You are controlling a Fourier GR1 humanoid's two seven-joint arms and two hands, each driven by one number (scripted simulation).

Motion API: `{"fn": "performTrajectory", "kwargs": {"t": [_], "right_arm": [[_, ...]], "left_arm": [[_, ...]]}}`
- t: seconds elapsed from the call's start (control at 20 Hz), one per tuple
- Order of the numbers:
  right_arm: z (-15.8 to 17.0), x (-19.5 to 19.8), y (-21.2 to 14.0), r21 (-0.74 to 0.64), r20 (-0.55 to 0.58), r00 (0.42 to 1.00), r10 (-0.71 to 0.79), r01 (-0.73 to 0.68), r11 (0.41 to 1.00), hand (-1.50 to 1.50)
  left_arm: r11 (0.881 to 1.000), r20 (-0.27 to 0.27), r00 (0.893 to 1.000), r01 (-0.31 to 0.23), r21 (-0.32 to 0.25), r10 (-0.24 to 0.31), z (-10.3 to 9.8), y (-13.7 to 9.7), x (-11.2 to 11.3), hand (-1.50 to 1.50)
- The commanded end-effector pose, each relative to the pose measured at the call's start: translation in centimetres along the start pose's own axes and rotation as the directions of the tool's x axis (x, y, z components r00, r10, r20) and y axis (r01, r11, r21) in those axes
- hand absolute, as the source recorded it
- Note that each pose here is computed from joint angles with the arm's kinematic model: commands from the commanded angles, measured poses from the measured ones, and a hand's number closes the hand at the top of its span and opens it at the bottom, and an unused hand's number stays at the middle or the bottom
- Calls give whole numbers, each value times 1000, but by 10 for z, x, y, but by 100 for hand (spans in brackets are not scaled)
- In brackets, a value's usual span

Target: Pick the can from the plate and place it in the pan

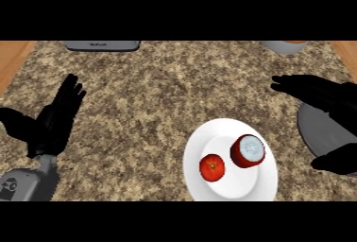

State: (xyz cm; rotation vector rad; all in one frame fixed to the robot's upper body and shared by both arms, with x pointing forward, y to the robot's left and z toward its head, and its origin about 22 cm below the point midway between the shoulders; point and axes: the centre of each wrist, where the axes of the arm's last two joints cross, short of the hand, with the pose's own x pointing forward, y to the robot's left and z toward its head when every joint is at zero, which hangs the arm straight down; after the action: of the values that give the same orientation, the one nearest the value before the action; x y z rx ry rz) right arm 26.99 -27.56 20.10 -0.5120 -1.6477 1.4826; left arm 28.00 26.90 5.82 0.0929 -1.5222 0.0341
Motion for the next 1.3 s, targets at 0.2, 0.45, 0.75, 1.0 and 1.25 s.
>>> {"fn": "performTrajectory", "kwargs": {"t": [0.2, 0.45, 0.75, 1.0, 1.25], "right_arm": [[-26, 23, 30, 412, -100, 974, 204, -147, 899, -150], [-36, 45, 49, 458, -80, 967, 242, -180, 871, -150], [-21, 77, 62, 470, -41, 915, 402, -337, 816, -150], [-38, 92, 52, 447, -68, 870, 488, -411, 795, -150], [-34, 114, 67, 415, -43, 904, 426, -372, 830, -150]], "left_arm": [[1000, -2, 1000, -1, 0, 1, 2, 7, 1, 0], [1000, -10, 1000, -10, 19, 10, -2, 13, 2, 0], [1000, 8, 1000, 10, 20, -11, -6, 6, 9, 0], [1000, 1, 1000, 1, 11, -1, 8, 11, 5, 0], [1000, 3, 1000, -2, -3, 2, 3, -1, -9, 0]]}}
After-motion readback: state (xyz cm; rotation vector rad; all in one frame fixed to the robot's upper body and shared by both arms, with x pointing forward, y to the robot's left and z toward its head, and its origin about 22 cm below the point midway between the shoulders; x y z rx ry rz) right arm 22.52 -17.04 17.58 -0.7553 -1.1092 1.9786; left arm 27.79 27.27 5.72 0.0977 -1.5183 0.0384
